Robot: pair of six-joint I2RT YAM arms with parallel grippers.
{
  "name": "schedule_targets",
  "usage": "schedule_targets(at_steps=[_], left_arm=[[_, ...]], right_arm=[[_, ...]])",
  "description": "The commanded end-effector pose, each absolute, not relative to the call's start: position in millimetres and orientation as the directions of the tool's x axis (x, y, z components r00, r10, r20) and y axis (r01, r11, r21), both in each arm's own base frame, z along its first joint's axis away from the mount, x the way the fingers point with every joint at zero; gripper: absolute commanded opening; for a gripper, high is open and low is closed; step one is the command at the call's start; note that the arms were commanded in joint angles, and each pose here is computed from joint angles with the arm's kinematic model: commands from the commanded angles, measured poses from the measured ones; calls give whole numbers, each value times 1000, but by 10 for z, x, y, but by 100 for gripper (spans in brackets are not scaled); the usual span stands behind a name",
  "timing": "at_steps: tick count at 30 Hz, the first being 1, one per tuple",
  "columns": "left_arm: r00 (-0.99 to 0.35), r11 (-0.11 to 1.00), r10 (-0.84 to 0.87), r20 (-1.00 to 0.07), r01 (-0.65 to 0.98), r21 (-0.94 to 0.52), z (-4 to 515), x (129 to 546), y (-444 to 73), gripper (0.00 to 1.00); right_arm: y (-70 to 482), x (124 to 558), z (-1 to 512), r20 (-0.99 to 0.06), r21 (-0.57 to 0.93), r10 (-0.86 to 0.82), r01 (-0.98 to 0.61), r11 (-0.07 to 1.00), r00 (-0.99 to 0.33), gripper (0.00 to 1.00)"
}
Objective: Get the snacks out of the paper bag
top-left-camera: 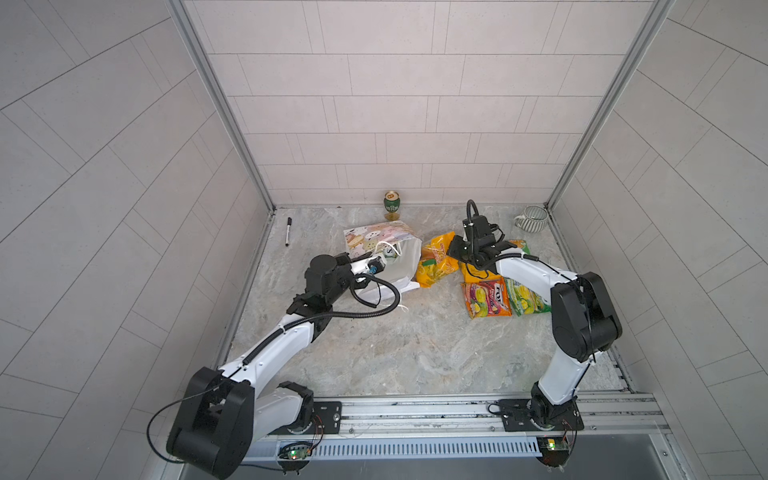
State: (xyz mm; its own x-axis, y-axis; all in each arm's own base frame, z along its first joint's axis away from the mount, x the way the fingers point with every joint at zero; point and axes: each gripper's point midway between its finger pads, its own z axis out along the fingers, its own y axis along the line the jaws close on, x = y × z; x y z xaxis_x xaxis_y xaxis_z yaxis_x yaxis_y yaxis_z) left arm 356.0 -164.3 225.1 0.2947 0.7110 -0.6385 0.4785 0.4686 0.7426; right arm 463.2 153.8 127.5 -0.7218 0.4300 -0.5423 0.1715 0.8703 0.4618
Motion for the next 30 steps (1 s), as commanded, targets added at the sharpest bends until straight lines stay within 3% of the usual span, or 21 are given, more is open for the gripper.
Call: schedule_targets(at_steps=[1, 3, 7, 13, 18, 23, 25, 30], left_arm=[[311, 487, 695, -648, 460, 743, 2369, 3583, -1655, 1], [311, 486, 693, -650, 463, 741, 2361, 3583, -1660, 1], [311, 488, 692, -651, 464, 740, 2362, 3584, -1661, 1], [312, 490, 689, -655, 466, 737, 2361, 3584, -1667, 1], [313, 492, 686, -657, 466, 735, 2365, 3580, -1668, 1], [317, 493, 683, -658, 465, 735, 2380, 3570, -1670, 1], [318, 492, 681, -660, 468, 734, 2378, 3566, -1678, 1], [319, 491, 681, -659, 469, 734, 2375, 3568, -1680, 2]], right_arm=[[1449, 4570, 1315, -545, 446, 423, 176, 877, -724, 9], [1453, 4551, 1299, -525, 451, 420, 177, 875, -740, 20], [1385, 4478, 1367, -533, 445, 416, 175, 878, -737, 34], [1484, 4485, 1295, -467, 485, 369, 116, 867, -804, 35], [1495, 4466, 969, -394, 458, 355, 154, 876, -848, 13], [1531, 4488, 912, -389, 490, 397, 178, 853, -831, 11], [1508, 4484, 963, -404, 487, 401, 178, 855, -822, 13], [1411, 4431, 1125, -439, 446, 382, 172, 878, -813, 35]])
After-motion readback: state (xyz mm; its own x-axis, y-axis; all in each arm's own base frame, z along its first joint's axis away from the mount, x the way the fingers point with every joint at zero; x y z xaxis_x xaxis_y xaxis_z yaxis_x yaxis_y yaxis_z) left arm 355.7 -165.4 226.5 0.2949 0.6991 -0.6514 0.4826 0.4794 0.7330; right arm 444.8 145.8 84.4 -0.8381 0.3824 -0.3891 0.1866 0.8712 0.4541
